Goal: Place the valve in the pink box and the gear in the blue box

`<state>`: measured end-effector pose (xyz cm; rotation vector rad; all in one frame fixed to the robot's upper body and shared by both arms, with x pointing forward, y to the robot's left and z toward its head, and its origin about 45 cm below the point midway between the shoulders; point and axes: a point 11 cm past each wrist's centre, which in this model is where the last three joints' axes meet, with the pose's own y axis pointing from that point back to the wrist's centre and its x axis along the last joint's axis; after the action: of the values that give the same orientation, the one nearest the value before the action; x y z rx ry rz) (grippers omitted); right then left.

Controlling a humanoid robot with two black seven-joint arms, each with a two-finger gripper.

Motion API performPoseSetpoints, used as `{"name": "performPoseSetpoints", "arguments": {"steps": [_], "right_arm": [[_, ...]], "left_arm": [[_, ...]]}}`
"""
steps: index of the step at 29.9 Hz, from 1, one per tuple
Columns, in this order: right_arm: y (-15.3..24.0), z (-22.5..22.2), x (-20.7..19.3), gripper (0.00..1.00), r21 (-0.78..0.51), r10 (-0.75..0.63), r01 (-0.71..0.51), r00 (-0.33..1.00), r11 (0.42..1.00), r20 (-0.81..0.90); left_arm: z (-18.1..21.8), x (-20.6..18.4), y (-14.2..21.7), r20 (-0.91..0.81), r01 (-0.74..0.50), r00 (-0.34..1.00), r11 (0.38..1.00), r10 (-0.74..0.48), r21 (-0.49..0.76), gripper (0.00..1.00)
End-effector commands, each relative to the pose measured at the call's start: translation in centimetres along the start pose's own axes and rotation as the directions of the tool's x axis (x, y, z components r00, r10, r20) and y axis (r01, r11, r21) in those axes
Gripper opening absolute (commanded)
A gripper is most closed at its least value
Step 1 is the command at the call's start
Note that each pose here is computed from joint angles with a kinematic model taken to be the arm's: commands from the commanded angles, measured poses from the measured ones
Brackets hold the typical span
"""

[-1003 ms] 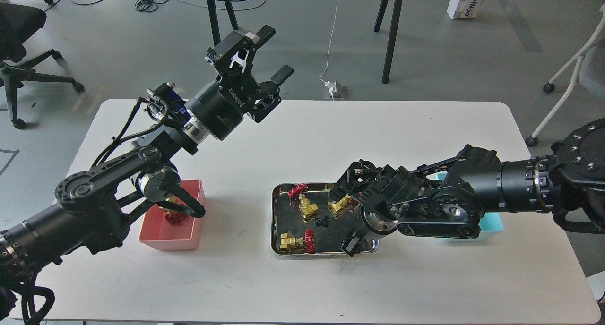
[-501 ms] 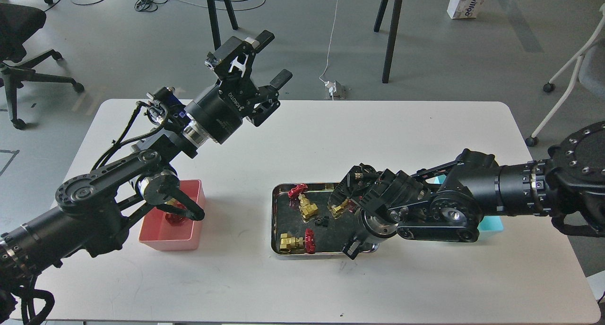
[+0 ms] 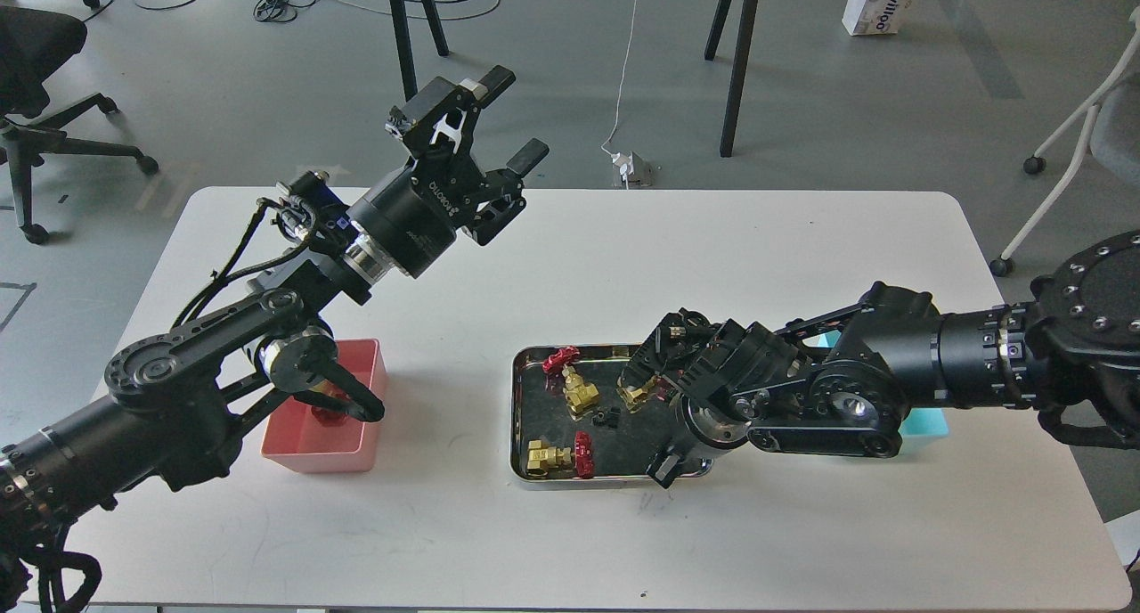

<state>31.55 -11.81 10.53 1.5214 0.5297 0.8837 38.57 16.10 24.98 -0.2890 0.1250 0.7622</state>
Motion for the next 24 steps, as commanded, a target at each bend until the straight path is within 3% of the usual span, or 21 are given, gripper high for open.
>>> {"name": "performPoseSetpoints", "arguments": {"steps": [1, 9, 17, 21, 24], "right_arm": [[0.0, -0.1, 0.0, 0.28, 0.003, 0.0, 0.0, 1.0, 1.0, -0.001], [-0.1, -0.1, -0.1, 0.25, 0.005, -0.002, 0.002, 1.0, 1.0, 0.001], [0.3, 0.0, 0.2, 0.11, 0.005, 0.007, -0.007, 1.0, 1.0, 0.006], [1.7, 1.2, 1.9, 0.09, -0.008, 0.057, -0.056, 0.998, 0.998, 0.037], [4.4, 4.4, 2.8, 0.09, -0.042, 0.136, -0.132, 0.983, 0.99, 0.127]], "left_arm": [[-0.1, 0.0, 0.1, -0.002, -0.002, 1.0, 1.0, 0.002, 0.001, 0.87], [-0.2, 0.0, 0.1, -0.004, -0.003, 1.0, 1.0, 0.003, 0.003, 0.87], [-0.3, 0.0, 0.2, -0.006, -0.005, 1.0, 1.0, 0.005, 0.005, 0.87], [-0.2, 0.0, 0.2, -0.006, -0.005, 1.0, 1.0, 0.005, 0.003, 0.87], [-0.3, 0.0, 0.2, -0.007, -0.005, 1.0, 1.0, 0.005, 0.003, 0.87]]}}
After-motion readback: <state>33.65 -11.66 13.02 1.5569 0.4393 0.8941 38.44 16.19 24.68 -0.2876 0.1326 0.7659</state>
